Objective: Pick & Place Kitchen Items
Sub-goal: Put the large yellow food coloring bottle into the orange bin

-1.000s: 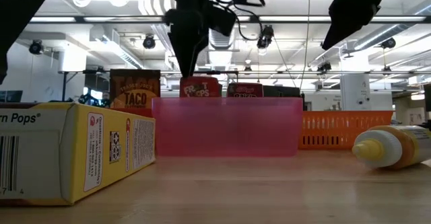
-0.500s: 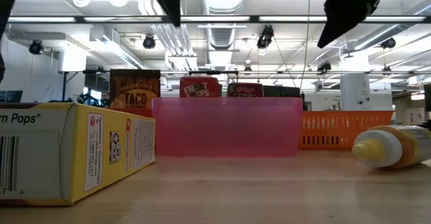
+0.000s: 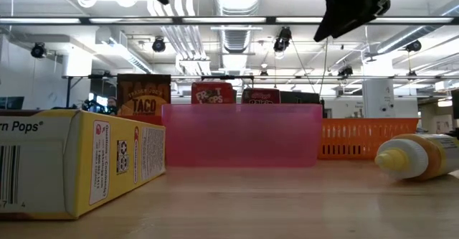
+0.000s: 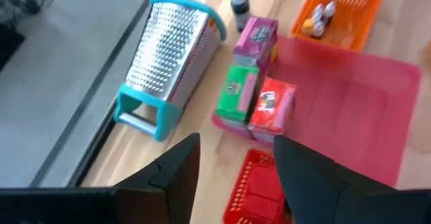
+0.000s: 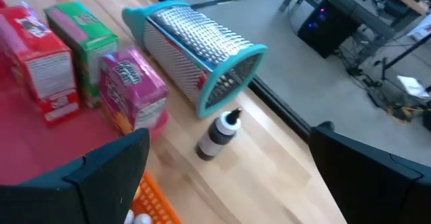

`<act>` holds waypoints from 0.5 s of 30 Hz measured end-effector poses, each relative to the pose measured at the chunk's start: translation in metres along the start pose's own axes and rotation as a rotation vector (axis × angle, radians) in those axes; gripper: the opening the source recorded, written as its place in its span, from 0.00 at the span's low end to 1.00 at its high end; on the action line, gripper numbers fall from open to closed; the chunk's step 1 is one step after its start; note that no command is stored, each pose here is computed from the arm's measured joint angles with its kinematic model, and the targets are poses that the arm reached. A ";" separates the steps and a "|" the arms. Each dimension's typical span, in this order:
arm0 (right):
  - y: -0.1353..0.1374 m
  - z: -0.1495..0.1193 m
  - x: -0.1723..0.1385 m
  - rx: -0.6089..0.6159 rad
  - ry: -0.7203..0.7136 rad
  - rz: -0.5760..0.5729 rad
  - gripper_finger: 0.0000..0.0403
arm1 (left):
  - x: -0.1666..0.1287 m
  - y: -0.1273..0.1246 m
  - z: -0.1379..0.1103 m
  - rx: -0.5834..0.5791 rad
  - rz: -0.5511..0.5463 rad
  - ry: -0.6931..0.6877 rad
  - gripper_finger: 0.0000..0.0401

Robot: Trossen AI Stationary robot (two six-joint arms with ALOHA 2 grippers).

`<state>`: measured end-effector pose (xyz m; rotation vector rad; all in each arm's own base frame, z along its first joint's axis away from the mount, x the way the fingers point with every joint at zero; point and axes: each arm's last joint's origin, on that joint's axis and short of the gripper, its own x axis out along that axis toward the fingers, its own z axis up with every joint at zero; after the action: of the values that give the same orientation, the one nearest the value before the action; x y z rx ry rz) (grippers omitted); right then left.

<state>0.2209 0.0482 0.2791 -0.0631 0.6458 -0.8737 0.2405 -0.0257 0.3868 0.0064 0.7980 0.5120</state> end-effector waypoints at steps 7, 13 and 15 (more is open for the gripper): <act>0.002 -0.006 0.003 -0.042 0.004 0.006 0.99 | 0.004 -0.003 -0.047 -0.103 -0.109 -0.211 0.48; 0.004 -0.005 0.003 -0.029 0.033 0.050 0.93 | 0.013 0.004 -0.080 -0.102 -0.131 -0.305 0.48; 0.004 -0.005 0.003 -0.029 0.036 0.054 0.87 | 0.015 0.008 -0.090 -0.093 -0.108 -0.311 0.48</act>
<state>0.2221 0.0498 0.2723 -0.0563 0.6914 -0.8152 0.1839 -0.0283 0.3143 -0.0418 0.4670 0.4319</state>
